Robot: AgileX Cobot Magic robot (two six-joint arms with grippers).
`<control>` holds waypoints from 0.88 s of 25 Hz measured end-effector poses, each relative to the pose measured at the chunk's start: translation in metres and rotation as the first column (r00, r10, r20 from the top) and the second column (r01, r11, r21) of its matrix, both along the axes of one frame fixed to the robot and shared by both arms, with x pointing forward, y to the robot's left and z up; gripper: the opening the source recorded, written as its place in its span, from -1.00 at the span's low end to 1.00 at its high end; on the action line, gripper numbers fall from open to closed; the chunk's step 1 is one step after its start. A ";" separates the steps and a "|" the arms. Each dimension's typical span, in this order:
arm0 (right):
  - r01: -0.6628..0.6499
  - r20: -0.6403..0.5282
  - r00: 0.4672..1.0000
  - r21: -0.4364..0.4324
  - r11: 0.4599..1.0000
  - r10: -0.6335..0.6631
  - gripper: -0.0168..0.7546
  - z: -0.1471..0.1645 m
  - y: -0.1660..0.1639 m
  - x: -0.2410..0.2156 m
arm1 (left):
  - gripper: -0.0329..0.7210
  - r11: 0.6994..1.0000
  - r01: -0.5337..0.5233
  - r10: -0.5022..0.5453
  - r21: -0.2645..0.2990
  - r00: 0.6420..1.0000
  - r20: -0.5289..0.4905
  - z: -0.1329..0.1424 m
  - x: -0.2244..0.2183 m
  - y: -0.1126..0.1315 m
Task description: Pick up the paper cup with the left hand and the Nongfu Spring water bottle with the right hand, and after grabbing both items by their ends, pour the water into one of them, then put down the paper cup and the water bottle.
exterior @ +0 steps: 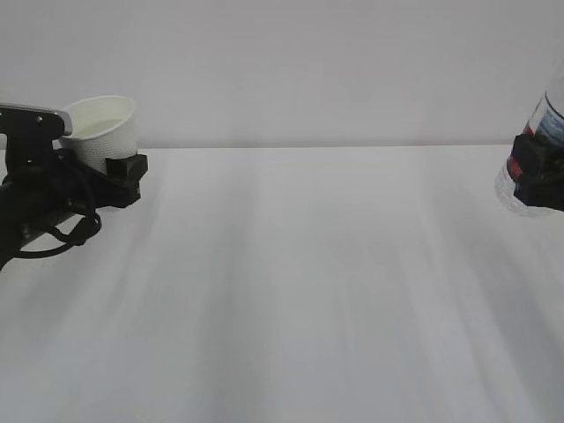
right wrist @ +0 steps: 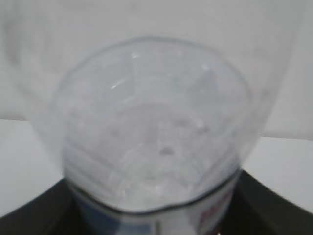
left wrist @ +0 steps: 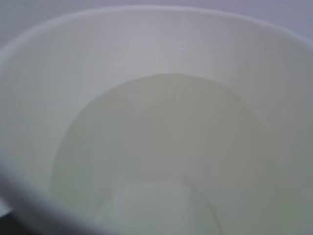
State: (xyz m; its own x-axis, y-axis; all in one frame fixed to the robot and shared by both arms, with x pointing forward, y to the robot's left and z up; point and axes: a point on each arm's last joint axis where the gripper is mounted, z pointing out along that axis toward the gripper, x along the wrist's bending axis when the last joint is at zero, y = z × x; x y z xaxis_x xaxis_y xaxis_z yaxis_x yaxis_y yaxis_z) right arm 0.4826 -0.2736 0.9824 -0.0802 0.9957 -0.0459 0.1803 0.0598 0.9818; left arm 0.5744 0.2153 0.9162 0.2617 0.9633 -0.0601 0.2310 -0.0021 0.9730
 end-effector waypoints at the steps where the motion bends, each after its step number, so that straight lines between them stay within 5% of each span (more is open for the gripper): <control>1: 0.000 0.000 1.000 0.000 1.000 0.000 0.28 0.000 0.000 0.000 | 0.53 1.000 -0.014 0.014 -0.003 1.000 -0.001 0.000 0.001 0.003; 22: 0.000 0.000 1.000 0.000 1.000 0.000 0.28 0.000 0.000 0.000 | 0.53 0.989 -0.148 0.148 -0.011 0.989 0.010 0.001 0.009 0.046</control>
State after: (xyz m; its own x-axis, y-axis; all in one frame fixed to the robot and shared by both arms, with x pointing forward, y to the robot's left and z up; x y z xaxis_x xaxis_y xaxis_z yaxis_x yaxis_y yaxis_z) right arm 0.4826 -0.2736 0.9824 -0.0802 0.9957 -0.0459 0.1803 0.0598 0.9818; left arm 0.5831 0.2617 0.9174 0.1170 0.9908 -0.0675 0.2172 0.0408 0.9753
